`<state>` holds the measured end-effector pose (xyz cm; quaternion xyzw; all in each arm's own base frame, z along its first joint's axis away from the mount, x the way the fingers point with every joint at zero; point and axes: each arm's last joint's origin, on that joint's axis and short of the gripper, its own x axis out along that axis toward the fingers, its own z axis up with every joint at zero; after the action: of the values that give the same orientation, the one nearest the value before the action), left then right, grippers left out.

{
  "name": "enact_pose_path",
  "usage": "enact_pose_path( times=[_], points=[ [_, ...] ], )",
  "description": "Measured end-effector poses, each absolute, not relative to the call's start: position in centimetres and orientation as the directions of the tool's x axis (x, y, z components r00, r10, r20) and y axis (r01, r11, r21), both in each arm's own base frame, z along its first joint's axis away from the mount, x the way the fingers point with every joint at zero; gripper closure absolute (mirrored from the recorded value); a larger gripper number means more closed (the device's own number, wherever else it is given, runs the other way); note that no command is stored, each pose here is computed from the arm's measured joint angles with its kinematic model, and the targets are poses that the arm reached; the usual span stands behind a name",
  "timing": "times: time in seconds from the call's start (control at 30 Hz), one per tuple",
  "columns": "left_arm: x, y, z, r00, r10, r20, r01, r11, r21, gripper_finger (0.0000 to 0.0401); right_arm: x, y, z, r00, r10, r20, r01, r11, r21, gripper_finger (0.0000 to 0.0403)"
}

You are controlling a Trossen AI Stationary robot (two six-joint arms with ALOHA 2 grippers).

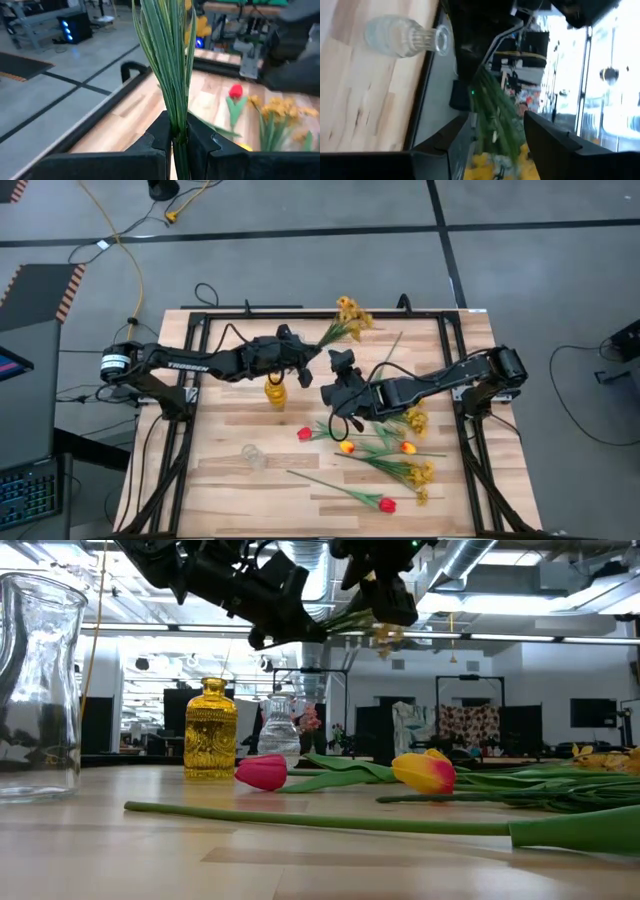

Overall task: Sort flowers into vase by color
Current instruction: Put the top yellow flowers into the top transparent vase

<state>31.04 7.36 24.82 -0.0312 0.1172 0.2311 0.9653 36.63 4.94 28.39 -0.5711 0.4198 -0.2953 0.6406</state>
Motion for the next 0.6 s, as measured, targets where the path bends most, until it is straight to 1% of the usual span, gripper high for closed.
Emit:
enact_pose_path(
  times=[0.1, 0.23, 0.33, 0.43, 0.47, 0.53, 0.6],
  points=[
    [30.5, 7.9, 25.6, 0.861, 0.458, -0.219, -0.472, 0.881, -0.013, 0.0383, 36.5, 4.9, 28.4, 0.439, -0.881, -0.175, -0.053, 0.169, -0.984, 0.0195],
    [29.2, 8.4, 27.3, 0.844, 0.507, -0.177, -0.513, 0.858, 0.015, 0.0383, 36.2, 4.6, 28.2, 0.393, -0.905, -0.161, -0.033, 0.161, -0.986, 0.0195],
    [27.8, 8.6, 28.6, 0.81, 0.566, -0.155, -0.566, 0.823, 0.052, 0.0383, 35.5, 4.3, 28.3, 0.377, -0.909, -0.175, 0.0, 0.189, -0.982, 0.0195],
    [26.4, 8.5, 30.1, 0.774, 0.62, -0.127, -0.615, 0.784, 0.079, 0.0383, 33.9, 3.7, 29.1, 0.375, -0.901, -0.219, 0.088, 0.27, -0.959, 0.0195],
    [25.9, 8.4, 30.5, 0.762, 0.637, -0.118, -0.63, 0.771, 0.09, 0.0383, 33.2, 3.4, 29.6, 0.378, -0.893, -0.244, 0.128, 0.312, -0.941, 0.0195],
    [25.0, 8.2, 31.3, 0.745, 0.659, -0.104, -0.65, 0.752, 0.105, 0.0383, 31.6, 2.6, 30.5, 0.385, -0.866, -0.319, 0.227, 0.424, -0.877, 0.0195],
    [24.2, 8.0, 32.0, 0.744, 0.662, -0.094, -0.654, 0.75, 0.103, 0.0383, 30.1, 1.5, 31.3, 0.396, -0.821, -0.411, 0.331, 0.545, -0.771, 0.0195]
  ],
)
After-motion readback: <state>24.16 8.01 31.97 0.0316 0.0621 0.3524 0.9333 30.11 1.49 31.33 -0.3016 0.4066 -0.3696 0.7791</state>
